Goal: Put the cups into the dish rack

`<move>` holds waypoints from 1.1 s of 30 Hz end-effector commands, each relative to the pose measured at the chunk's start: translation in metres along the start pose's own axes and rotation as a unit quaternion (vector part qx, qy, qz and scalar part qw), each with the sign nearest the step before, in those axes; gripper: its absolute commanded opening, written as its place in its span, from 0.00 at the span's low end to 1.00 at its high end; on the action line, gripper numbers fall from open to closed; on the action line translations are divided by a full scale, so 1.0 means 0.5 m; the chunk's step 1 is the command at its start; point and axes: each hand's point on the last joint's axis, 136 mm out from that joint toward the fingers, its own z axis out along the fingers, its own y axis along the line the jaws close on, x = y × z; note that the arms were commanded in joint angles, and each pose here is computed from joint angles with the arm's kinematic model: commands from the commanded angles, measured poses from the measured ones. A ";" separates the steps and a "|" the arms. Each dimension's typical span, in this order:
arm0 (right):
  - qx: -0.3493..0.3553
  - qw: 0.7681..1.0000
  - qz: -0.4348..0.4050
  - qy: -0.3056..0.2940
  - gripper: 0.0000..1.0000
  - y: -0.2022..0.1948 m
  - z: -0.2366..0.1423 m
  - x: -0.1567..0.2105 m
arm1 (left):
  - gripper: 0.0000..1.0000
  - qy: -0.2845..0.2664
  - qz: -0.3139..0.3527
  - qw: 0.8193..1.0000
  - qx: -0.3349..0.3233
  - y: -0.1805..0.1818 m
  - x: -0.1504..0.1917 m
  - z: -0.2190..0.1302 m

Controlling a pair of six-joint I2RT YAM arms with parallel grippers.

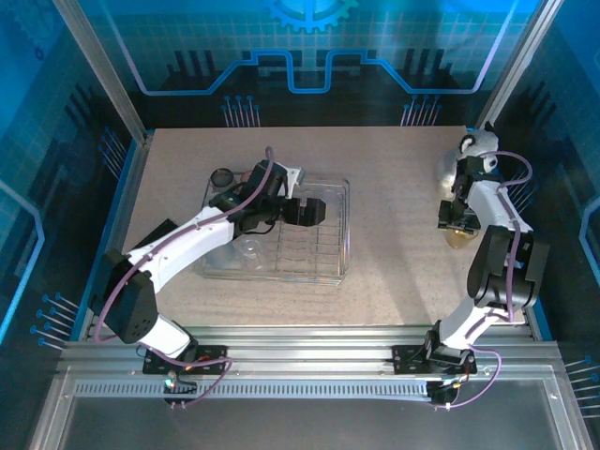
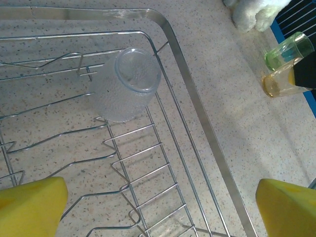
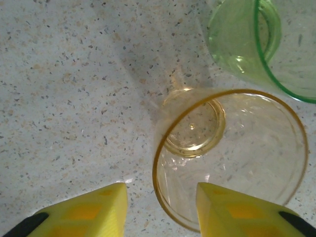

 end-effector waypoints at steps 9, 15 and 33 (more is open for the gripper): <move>0.009 0.999 -0.036 0.005 0.32 0.010 0.018 -0.024 | 0.95 0.013 0.000 1.000 0.001 0.000 -0.006 0.014; 0.001 0.999 -0.043 0.008 0.22 0.024 0.019 -0.016 | 0.96 -0.004 -0.005 1.000 -0.007 0.008 -0.007 -0.001; -0.076 0.994 -0.058 -0.059 0.00 0.115 -0.145 -0.027 | 0.99 -0.135 -0.079 0.988 0.019 0.025 -0.059 -0.125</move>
